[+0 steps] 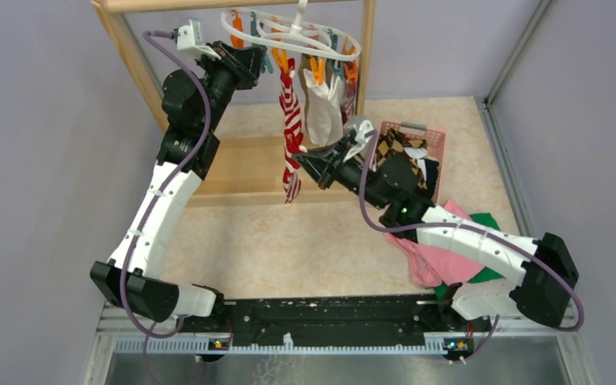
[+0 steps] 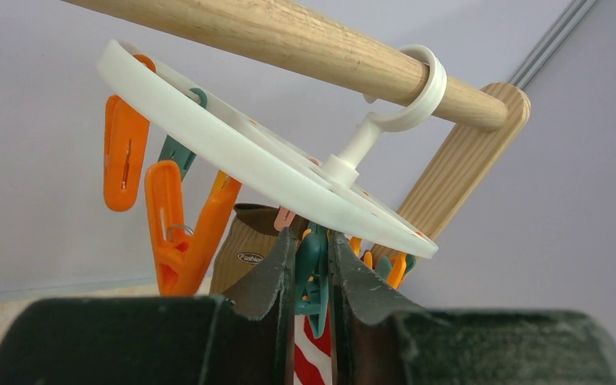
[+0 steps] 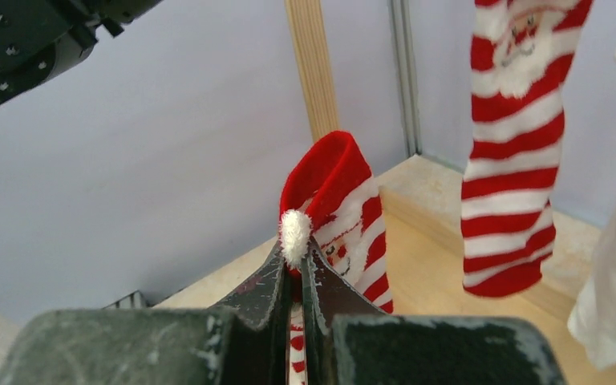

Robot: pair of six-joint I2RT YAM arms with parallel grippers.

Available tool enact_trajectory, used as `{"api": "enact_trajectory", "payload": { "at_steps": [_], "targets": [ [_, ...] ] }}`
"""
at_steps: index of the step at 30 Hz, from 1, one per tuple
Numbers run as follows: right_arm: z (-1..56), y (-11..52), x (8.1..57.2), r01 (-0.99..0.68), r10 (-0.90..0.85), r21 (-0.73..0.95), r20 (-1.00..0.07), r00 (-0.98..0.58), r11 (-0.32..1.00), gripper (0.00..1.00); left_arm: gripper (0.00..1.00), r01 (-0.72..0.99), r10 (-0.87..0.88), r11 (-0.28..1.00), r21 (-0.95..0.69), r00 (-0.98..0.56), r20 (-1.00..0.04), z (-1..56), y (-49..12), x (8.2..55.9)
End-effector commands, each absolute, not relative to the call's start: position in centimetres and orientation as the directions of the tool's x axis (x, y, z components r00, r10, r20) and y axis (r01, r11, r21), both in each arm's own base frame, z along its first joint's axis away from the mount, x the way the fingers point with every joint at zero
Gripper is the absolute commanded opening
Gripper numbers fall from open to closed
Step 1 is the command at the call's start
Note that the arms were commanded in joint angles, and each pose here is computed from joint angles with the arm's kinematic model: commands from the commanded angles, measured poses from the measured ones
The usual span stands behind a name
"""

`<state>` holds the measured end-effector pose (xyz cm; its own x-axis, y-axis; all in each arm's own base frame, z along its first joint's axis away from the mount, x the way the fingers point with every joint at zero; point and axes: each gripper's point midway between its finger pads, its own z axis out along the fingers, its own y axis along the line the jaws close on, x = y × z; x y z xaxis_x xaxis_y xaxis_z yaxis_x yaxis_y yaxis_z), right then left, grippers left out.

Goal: Clip the socks to the hanger
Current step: Clamp the sock onto the hanger.

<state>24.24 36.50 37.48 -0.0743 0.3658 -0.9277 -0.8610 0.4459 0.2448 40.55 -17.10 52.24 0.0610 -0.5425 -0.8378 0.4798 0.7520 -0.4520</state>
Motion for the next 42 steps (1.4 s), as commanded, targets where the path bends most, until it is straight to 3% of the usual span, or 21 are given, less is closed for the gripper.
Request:
{"api": "enact_trajectory", "payload": {
  "at_steps": [1,22,42],
  "targets": [
    [40.8,38.2,26.1,-0.843,0.343,0.155,-0.939,0.037,0.515,0.00,0.15,0.516,-0.565,0.733,-0.442,0.101,-0.819,54.3,-17.2,39.3],
    [45.1,41.3,33.4,-0.701,0.395,0.200,-0.910,0.127,0.685,0.00,0.15,0.522,-0.575,0.726,-0.448,0.102,-0.812,54.6,-17.1,38.6],
    [47.1,41.5,34.7,-0.683,0.449,0.246,-0.883,0.134,0.688,0.00,0.15,0.526,-0.578,0.720,-0.453,0.093,-0.810,54.5,-17.2,38.6]
  ]
}}
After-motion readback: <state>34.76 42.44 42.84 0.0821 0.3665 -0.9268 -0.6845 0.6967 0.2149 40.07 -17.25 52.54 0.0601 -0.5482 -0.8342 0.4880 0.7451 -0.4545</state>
